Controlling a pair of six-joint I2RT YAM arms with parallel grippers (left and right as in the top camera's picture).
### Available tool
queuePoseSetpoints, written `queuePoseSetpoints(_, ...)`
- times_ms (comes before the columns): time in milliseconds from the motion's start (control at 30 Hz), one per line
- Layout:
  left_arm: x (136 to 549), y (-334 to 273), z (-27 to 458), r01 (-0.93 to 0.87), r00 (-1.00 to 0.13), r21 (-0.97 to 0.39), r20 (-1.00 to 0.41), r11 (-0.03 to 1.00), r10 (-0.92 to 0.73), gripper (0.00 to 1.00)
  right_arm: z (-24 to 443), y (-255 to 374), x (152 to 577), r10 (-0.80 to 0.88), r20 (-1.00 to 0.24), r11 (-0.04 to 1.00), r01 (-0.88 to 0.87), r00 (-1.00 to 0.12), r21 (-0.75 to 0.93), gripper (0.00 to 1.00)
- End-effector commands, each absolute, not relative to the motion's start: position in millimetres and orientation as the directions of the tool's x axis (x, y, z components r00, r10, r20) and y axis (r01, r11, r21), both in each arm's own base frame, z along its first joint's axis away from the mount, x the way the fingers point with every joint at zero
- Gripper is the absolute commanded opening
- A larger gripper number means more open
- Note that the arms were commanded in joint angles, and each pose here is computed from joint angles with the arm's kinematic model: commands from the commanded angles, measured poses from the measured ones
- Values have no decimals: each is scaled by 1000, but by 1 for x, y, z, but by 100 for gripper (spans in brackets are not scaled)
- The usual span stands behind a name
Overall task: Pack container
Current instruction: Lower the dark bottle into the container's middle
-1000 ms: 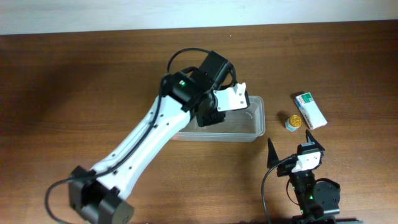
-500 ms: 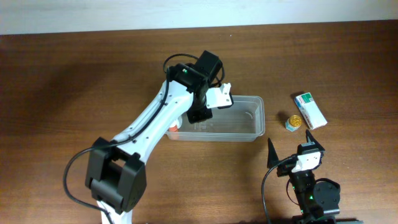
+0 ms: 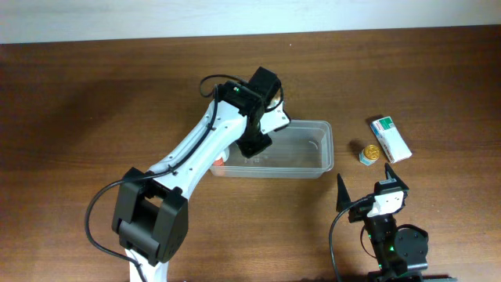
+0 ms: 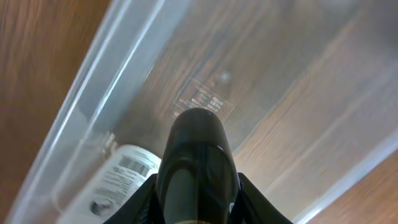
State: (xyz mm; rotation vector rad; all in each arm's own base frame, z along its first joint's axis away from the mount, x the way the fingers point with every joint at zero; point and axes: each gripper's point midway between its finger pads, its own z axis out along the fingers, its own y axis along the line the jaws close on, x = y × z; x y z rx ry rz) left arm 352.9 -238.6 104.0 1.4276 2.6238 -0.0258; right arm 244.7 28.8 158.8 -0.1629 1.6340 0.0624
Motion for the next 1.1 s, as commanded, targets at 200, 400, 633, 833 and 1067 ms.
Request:
queuePoseSetpoints(200, 360, -229, 104, 292, -942, 20, -170, 956, 291, 1, 157, 26, 245, -71, -995, 989, -131, -65, -62, 98)
queuePoseSetpoints(400, 359, -219, 91, 122, -978, 51, -166, 991, 129, 1, 157, 26, 245, -71, -995, 989, -131, -65, -62, 98)
queuePoseSetpoints(633, 355, -221, 76, 132, -976, 57, -165, 990, 140, 1, 157, 26, 245, -71, -995, 989, -131, -65, -62, 98)
queuePoseSetpoints(833, 354, -214, 68, 123, -977, 88, -165, 988, 137, 1, 157, 26, 245, -71, -995, 989, -131, -65, -62, 98)
queuePoseSetpoints(1067, 353, -213, 61, 124, -977, 91, -163, 988, 138, 1, 157, 26, 245, -71, -995, 989, -131, -65, -62, 98)
